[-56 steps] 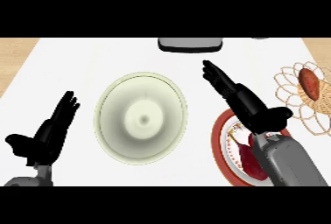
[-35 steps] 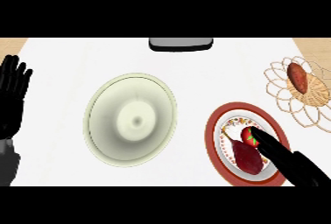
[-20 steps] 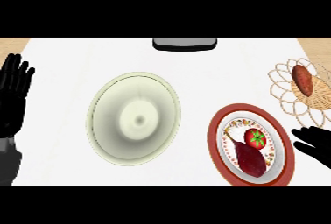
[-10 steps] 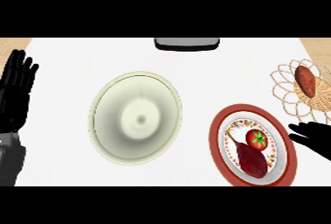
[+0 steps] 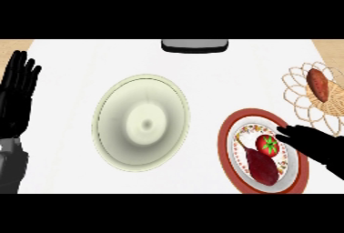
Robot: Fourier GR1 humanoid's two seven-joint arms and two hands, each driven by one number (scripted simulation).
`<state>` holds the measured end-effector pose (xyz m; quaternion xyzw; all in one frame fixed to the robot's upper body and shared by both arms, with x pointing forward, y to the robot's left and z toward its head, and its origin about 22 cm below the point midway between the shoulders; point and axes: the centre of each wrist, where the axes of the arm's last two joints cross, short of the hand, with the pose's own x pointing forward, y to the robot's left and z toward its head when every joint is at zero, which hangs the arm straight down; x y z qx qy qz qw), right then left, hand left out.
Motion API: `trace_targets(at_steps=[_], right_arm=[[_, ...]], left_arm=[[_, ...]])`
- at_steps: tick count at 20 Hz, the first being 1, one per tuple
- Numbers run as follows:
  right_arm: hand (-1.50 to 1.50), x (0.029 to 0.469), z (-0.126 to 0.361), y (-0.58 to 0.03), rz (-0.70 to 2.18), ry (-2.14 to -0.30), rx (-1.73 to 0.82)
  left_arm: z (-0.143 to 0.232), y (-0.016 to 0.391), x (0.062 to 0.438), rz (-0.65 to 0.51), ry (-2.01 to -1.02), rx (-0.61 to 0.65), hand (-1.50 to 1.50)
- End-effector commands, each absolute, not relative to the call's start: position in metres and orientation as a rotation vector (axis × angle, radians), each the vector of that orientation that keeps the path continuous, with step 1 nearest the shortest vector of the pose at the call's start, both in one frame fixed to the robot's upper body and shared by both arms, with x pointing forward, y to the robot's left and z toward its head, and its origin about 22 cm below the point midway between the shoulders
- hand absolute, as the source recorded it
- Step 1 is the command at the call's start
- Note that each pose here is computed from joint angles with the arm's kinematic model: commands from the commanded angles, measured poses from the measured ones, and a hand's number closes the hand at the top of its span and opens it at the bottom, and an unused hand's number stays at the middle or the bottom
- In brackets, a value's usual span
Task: Pick the tomato from the plate and place it in the bowl
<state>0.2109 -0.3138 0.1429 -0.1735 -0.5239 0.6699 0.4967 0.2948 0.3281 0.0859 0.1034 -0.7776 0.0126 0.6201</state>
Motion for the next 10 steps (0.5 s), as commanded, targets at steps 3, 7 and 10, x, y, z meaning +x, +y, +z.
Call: trace_targets(at_steps=[3,7,10], right_arm=[[-1.5,0.229,0.118,-0.343,1.601,-1.242,-0.456],[-1.5,0.234,0.089,-0.32,1.632,-1.211,-0.427],[-1.5,0.237,0.077,-0.332,1.62,-1.247,-0.441]], left_arm=[[0.1,0.337,0.294,0.033,-1.799,0.238,0.0],[0.083,0.329,0.297,0.002,-1.788,0.249,0.0],[0.085,0.33,0.304,0.025,-1.776,0.262,0.0]])
